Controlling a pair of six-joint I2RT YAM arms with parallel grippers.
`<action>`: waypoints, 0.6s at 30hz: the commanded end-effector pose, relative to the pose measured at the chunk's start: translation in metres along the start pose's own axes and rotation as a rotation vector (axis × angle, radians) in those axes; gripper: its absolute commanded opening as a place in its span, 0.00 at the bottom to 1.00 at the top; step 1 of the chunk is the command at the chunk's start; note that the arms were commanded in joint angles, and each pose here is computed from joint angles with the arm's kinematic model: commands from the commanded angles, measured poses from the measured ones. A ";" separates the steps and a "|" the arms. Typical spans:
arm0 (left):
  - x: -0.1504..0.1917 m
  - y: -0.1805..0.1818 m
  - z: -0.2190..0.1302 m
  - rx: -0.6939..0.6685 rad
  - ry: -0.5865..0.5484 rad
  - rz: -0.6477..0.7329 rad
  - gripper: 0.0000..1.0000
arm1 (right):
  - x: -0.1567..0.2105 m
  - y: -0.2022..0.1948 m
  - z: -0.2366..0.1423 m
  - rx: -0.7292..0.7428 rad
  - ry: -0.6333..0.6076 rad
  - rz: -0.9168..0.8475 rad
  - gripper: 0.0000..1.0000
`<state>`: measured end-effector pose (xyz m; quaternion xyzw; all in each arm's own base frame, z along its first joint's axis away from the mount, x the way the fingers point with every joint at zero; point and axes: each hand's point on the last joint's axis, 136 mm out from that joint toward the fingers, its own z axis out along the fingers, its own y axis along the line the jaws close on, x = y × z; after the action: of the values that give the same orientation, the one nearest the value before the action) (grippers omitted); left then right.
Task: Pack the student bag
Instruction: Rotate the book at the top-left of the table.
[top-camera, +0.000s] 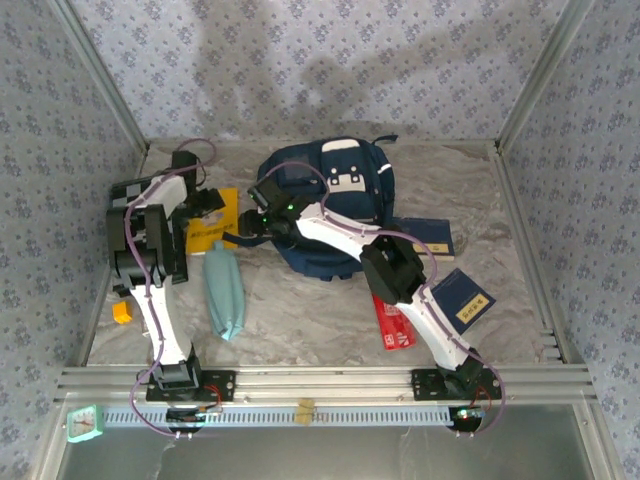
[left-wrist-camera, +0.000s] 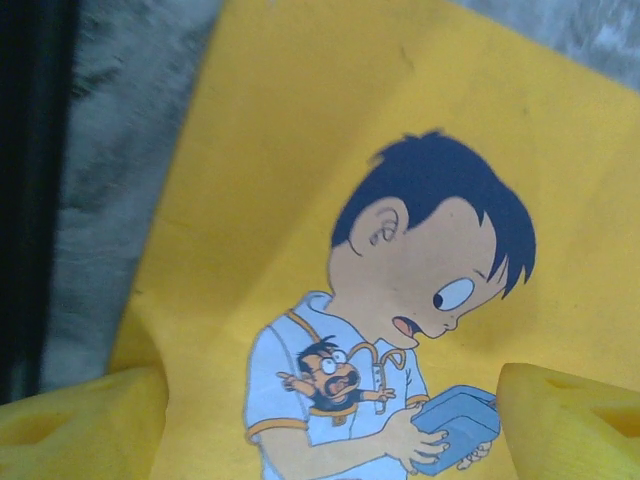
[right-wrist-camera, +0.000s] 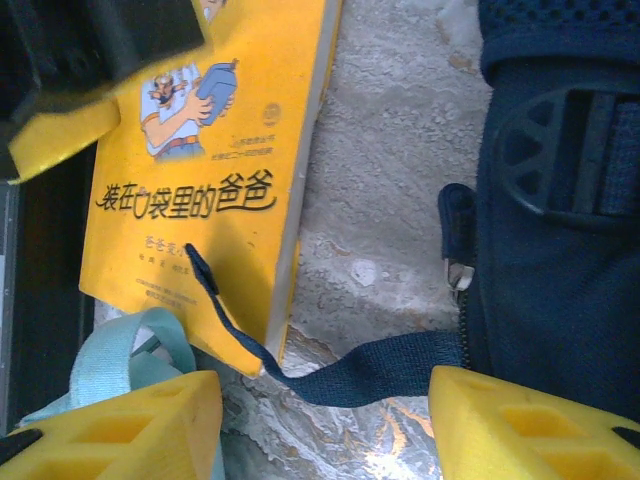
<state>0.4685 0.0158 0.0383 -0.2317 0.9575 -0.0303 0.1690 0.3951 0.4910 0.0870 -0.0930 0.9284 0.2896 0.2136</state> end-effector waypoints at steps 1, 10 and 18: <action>0.041 -0.009 0.009 0.039 0.119 0.037 0.83 | -0.003 -0.005 -0.007 0.046 -0.002 -0.024 0.59; 0.060 -0.022 -0.011 0.073 0.126 0.022 0.79 | 0.002 0.009 0.007 -0.011 0.003 -0.054 0.48; 0.038 0.009 -0.032 0.022 0.042 -0.075 0.79 | -0.006 0.000 0.036 -0.013 0.004 -0.057 0.47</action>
<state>0.4366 -0.0118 0.0425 -0.2294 0.9589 -0.0564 0.1575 0.4090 0.5096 0.0756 -0.1094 0.9221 0.2942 0.2262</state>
